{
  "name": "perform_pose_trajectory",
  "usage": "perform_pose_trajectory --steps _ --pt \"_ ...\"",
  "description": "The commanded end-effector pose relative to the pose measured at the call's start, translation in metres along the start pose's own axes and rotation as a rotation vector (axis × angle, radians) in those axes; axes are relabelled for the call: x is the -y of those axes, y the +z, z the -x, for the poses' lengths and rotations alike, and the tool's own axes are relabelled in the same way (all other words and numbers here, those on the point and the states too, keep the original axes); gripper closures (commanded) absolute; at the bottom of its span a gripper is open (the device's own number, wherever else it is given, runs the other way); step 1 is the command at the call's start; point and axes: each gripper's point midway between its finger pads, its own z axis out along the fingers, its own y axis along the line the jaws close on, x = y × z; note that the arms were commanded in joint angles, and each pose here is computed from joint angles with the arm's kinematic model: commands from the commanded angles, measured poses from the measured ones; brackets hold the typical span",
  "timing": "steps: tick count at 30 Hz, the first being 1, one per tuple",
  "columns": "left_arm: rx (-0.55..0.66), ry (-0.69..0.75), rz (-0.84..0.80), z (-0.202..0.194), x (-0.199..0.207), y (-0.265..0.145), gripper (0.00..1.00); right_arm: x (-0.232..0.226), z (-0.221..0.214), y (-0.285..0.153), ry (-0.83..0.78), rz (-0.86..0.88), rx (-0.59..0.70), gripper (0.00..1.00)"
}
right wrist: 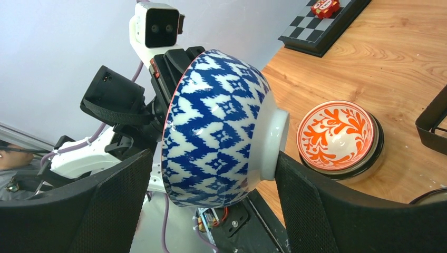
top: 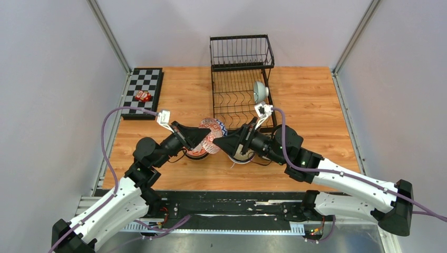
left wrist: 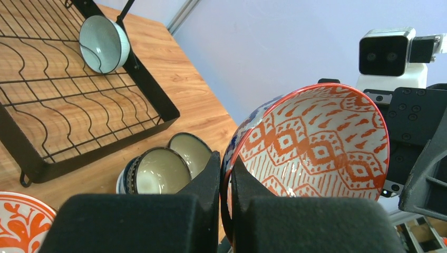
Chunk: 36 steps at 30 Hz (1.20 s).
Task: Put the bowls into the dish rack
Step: Place the bowl in the dish rack.
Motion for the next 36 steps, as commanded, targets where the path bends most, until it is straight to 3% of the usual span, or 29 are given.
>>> perform_pose_trajectory --steps 1,9,12,13,14,16,17,24,36 --pt "0.050 0.010 -0.037 0.012 0.008 0.001 1.00 -0.016 0.013 -0.003 0.022 0.074 0.043 0.14" --pt "0.043 0.006 -0.041 0.010 0.008 0.002 1.00 -0.018 0.014 -0.004 0.024 0.086 0.053 0.16" --pt "0.044 0.001 -0.044 0.010 0.008 0.002 1.00 -0.017 0.014 -0.004 0.022 0.084 0.059 0.24" --pt "0.044 -0.002 -0.045 0.010 0.008 0.002 1.00 -0.018 0.015 -0.004 0.020 0.088 0.061 0.29" --pt "0.045 -0.003 -0.050 0.010 0.009 0.002 1.00 -0.018 0.015 -0.004 0.016 0.090 0.062 0.43" --pt "0.043 -0.006 -0.051 0.009 0.009 0.002 1.00 -0.017 0.016 -0.004 0.007 0.085 0.066 0.90" --pt "0.043 -0.008 -0.052 0.009 0.009 0.002 1.00 -0.016 0.017 -0.004 0.006 0.081 0.073 0.96" --pt "0.036 -0.017 -0.045 0.007 0.007 0.003 0.99 -0.019 0.021 -0.005 -0.007 0.091 0.088 0.97" --pt "0.023 -0.026 0.018 0.005 -0.003 0.003 0.35 -0.010 0.034 -0.010 -0.077 0.020 0.121 0.97"
